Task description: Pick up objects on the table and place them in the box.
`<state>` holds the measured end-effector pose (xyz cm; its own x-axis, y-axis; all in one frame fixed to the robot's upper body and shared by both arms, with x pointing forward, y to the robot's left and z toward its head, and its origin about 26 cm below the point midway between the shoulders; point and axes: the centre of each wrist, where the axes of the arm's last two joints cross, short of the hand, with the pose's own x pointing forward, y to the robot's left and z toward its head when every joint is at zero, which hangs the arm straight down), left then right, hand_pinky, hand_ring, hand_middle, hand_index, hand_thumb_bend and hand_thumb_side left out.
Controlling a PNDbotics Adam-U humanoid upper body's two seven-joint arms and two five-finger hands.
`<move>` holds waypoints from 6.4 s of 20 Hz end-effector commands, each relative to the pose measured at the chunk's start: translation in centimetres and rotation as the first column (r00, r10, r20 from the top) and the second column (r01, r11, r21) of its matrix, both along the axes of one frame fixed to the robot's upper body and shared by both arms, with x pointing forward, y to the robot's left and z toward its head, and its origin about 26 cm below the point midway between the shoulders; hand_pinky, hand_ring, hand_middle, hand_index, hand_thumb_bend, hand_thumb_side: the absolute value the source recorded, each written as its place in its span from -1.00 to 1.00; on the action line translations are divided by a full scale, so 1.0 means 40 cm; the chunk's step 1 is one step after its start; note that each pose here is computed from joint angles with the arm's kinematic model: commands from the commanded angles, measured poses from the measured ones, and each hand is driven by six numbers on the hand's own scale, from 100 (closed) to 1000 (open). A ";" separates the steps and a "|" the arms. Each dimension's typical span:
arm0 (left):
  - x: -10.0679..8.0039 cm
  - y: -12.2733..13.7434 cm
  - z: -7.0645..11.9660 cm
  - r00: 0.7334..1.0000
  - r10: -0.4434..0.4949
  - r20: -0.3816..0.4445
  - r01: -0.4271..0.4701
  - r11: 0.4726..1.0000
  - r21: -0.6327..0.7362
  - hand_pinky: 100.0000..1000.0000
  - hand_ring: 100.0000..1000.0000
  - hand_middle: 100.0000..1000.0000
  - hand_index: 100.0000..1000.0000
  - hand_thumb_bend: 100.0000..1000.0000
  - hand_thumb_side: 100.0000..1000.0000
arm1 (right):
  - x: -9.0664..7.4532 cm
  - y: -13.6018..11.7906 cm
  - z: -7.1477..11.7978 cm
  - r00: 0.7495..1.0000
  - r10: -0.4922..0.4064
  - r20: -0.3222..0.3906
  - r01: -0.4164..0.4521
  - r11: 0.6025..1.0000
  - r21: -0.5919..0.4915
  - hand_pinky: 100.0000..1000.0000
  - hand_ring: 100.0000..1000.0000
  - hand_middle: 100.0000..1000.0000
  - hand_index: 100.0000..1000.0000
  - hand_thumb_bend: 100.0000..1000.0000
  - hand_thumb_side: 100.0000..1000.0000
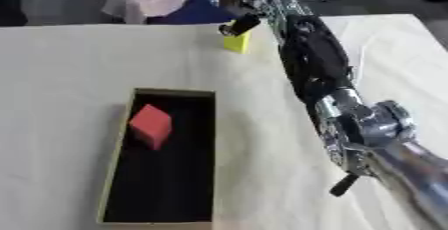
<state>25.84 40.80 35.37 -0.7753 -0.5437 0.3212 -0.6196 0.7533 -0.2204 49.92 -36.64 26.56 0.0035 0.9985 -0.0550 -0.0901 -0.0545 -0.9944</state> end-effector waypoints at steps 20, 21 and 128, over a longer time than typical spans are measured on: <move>-0.011 -0.007 0.022 1.000 0.005 0.028 -0.006 1.000 0.025 0.63 0.80 0.83 0.74 -0.44 0.78 | -0.007 -0.030 0.007 0.997 -0.047 -0.065 0.051 0.996 0.071 0.54 0.32 0.38 0.75 -0.57 -0.39; -0.011 -0.007 0.022 1.000 0.005 0.027 -0.006 1.000 0.025 0.63 0.80 0.83 0.74 -0.44 0.78 | -0.006 -0.028 0.007 0.998 -0.045 -0.053 0.049 0.996 0.072 0.52 0.29 0.34 0.72 -0.59 -0.51; 0.002 0.018 -0.008 0.997 0.044 -0.060 -0.042 0.998 0.039 0.64 0.79 0.82 0.73 -0.42 0.76 | -0.095 0.365 -0.075 0.093 0.965 -0.244 -0.988 0.119 0.097 0.32 0.02 0.02 0.36 -0.90 -0.94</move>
